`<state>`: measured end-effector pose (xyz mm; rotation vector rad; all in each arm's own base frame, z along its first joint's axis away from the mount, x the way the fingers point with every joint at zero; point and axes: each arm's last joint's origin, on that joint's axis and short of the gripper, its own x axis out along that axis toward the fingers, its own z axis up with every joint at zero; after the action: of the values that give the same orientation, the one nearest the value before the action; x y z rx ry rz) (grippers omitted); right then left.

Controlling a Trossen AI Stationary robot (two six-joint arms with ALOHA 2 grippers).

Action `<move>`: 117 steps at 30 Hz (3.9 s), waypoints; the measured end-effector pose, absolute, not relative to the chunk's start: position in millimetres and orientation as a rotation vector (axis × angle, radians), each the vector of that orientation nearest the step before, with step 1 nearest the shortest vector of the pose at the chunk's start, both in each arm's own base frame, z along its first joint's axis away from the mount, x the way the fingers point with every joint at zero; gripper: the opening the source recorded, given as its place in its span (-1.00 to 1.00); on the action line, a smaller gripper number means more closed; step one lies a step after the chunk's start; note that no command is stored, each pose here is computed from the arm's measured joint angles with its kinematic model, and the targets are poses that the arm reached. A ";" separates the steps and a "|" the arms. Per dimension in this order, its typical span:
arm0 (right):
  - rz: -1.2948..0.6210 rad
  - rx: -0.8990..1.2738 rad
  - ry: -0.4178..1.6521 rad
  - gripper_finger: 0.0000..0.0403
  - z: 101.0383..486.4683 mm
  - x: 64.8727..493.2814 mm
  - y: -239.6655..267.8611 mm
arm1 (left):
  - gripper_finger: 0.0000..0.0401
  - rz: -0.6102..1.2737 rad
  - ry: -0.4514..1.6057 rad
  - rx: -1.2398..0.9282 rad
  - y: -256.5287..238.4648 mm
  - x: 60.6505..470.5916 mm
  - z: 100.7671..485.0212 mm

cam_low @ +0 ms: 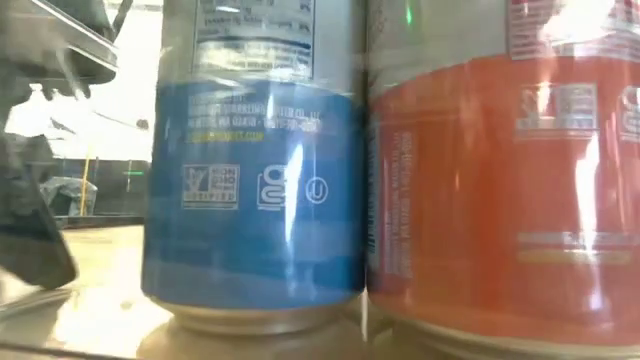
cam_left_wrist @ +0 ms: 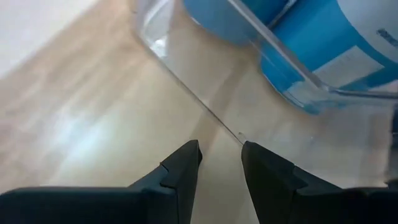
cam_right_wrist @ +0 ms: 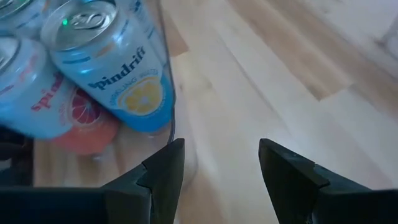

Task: Sort soda cans
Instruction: Move the bottom transparent bin between the top left and top right transparent bins

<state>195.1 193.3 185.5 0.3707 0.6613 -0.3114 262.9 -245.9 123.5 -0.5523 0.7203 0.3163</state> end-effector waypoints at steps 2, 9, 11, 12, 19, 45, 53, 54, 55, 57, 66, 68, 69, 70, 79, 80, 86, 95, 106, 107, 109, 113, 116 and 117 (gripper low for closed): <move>-0.303 0.389 0.662 0.12 185.5 191.3 196.7 | -0.39 0.341 0.700 -0.539 -242.5 264.9 123.1; -0.278 0.434 0.664 0.12 185.5 182.5 205.6 | -0.39 0.532 0.569 -0.441 -221.9 269.2 120.9; -0.274 0.447 0.662 0.12 185.6 181.2 207.1 | -0.39 0.558 0.573 -0.432 -216.9 270.8 120.1; -0.272 0.457 0.660 0.12 185.8 180.6 208.1 | -0.39 0.564 0.575 -0.430 -215.3 271.7 119.9; -0.256 0.508 0.628 0.12 188.2 181.3 212.2 | -0.39 0.541 0.579 -0.451 -217.2 268.7 129.2; -0.162 0.563 0.603 0.12 193.4 173.3 227.4 | -0.39 0.297 0.466 -0.476 -260.0 254.9 149.4; -0.135 0.569 0.609 0.12 193.8 168.1 232.2 | -0.39 0.382 0.450 -0.419 -232.3 280.0 149.7; -0.130 0.567 0.609 0.12 193.9 166.9 233.0 | -0.39 0.395 0.451 -0.409 -227.9 283.3 149.6; -0.126 0.563 0.610 0.12 193.8 165.6 233.9 | -0.39 0.410 0.453 -0.396 -223.4 286.5 149.3; -0.116 0.544 0.614 0.12 193.6 163.3 235.0 | -0.39 0.440 0.464 -0.365 -213.5 292.2 148.1; -0.179 0.471 0.714 0.12 199.6 137.6 219.2 | -0.39 0.514 0.512 -0.301 -174.9 311.7 153.7; -0.158 0.480 0.732 0.12 201.5 132.6 220.5 | -0.39 0.523 0.503 -0.298 -172.3 309.3 161.7; -0.143 0.487 0.756 0.12 201.4 130.7 221.7 | -0.39 0.526 0.498 -0.293 -172.2 306.7 166.4; -0.128 0.489 0.785 0.12 200.6 129.1 223.0 | -0.39 0.532 0.486 -0.288 -172.2 303.9 171.7; -0.061 0.488 0.861 0.12 176.8 127.2 246.2 | -0.39 0.419 0.399 -0.324 -197.4 274.5 211.1; -0.043 0.491 0.851 0.12 173.0 130.8 250.7 | -0.39 0.403 0.406 -0.326 -200.8 272.2 210.7; 0.023 0.511 0.787 0.08 143.7 154.5 272.4 | -0.39 0.383 0.426 -0.364 -212.7 259.6 207.8; 0.044 0.480 0.672 -0.19 124.8 191.3 273.1 | -0.39 0.372 0.409 -0.376 -221.6 251.2 208.1; -0.057 0.478 0.502 -0.41 133.4 243.8 241.2 | -0.39 0.378 0.421 -0.356 -221.5 249.1 206.6; -0.074 0.481 0.497 -0.42 133.4 247.6 237.2 | -0.39 0.376 0.421 -0.357 -222.0 248.6 206.6; -0.100 0.485 0.489 -0.42 133.4 253.2 231.1 | -0.39 0.376 0.419 -0.372 -223.4 247.8 205.7; -0.119 0.471 0.482 -0.42 133.7 259.3 224.5 | -0.39 0.399 0.441 -0.390 -224.5 248.2 196.1; -0.112 0.450 0.480 -0.41 134.0 259.6 224.6 | -0.39 0.438 0.475 -0.394 -224.0 248.8 182.6; -0.104 0.439 0.480 -0.41 134.5 258.5 226.6 | -0.39 0.456 0.479 -0.405 -223.5 249.4 177.9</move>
<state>258.5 226.6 134.5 0.4391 0.4805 -0.1036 249.4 -223.5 177.9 -0.4051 0.4791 0.4562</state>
